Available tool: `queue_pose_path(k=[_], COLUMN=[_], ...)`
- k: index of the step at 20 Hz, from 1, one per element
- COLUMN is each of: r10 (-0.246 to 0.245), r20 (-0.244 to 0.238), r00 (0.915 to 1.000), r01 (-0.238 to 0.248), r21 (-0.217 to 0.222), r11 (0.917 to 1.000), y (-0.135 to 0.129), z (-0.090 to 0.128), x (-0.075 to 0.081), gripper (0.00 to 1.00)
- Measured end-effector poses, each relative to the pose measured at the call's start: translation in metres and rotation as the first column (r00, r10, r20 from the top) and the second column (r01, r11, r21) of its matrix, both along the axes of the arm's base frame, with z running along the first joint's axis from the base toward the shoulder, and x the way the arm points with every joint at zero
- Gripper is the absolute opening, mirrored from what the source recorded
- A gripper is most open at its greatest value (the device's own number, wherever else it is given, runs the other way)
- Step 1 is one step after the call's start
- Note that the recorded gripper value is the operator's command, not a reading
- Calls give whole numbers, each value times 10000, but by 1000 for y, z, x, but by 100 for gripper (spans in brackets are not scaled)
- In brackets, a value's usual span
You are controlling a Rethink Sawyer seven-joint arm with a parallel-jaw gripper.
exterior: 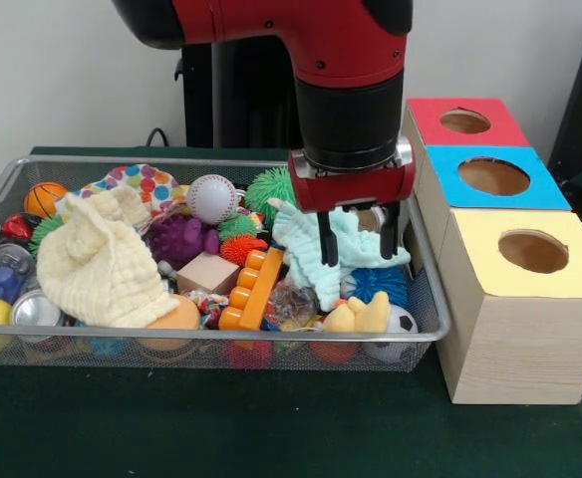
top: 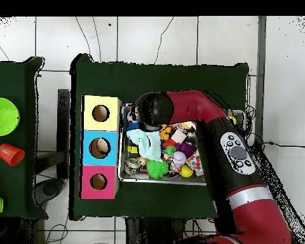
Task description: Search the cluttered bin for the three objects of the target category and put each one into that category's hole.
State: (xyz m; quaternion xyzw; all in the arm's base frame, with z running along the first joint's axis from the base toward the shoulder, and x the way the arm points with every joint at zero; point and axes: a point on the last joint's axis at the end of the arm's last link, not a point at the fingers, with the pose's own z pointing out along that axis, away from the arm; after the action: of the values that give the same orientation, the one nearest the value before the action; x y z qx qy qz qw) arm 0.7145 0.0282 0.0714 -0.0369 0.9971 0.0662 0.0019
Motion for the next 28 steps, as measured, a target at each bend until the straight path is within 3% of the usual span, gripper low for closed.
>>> queue_pose_path(k=[10,21,28], r10=[73,569,785], r20=[369,993,1089], r00=[9993,9934,9910], r01=[-76,-570,-774], r21=[87,-23,-142], r11=[9999,9984,9969], y=[4,13,13], z=[-23,-62,-71], x=[-2,-11,-16], gripper=[100,100,100])
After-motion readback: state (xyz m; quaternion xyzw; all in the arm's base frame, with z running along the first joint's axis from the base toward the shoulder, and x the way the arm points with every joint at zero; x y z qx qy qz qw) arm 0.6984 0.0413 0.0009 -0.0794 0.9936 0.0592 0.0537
